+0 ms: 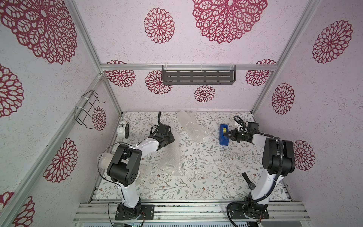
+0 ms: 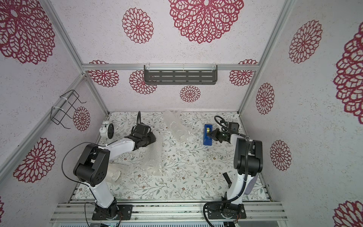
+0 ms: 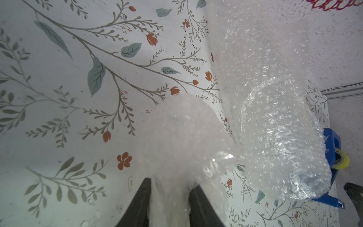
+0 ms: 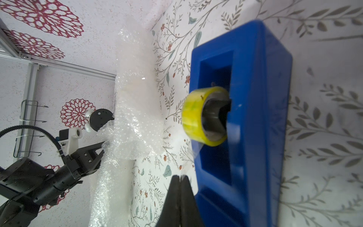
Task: Wrap vases in bubble wrap
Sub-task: Tear off the tape using the Tape Cutter.
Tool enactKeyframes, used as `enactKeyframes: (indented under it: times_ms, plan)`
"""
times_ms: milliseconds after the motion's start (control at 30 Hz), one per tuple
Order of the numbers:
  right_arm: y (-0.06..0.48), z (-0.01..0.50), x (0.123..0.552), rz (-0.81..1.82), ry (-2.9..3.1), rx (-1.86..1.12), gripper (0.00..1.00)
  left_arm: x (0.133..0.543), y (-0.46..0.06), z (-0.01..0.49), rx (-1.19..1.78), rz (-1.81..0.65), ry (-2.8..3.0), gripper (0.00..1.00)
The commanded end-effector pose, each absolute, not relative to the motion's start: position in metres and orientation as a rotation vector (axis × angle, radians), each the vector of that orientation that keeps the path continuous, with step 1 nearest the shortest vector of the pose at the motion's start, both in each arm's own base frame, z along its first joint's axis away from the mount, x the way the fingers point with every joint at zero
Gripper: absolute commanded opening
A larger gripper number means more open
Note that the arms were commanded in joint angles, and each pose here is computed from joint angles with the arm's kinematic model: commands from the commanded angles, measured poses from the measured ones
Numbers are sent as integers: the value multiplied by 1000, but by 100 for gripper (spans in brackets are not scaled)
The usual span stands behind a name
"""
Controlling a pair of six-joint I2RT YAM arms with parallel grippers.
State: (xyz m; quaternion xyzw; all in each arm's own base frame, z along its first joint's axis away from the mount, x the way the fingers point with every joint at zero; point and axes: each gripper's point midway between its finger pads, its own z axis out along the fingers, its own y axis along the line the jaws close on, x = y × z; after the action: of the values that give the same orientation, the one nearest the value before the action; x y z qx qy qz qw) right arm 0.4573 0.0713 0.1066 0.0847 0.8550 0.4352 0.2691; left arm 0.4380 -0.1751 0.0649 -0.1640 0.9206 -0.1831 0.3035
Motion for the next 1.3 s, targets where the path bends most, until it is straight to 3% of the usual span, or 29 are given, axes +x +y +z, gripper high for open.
enactKeyframes:
  times_ms: [0,433,700,1267]
  plan:
    - [78,168,454,1188,2167,157,0,380,-155,-8,-445,-286,2724,33]
    - [62,136,399,1066,2168,419,0,379,-154,-12,-448,-291,2726,32]
    - [64,54,374,1025,2250,643,0,382,-156,-11,-449,-298,2723,32]
    - [94,12,374,1100,2163,930,0,380,-155,-6,-438,-298,2720,32]
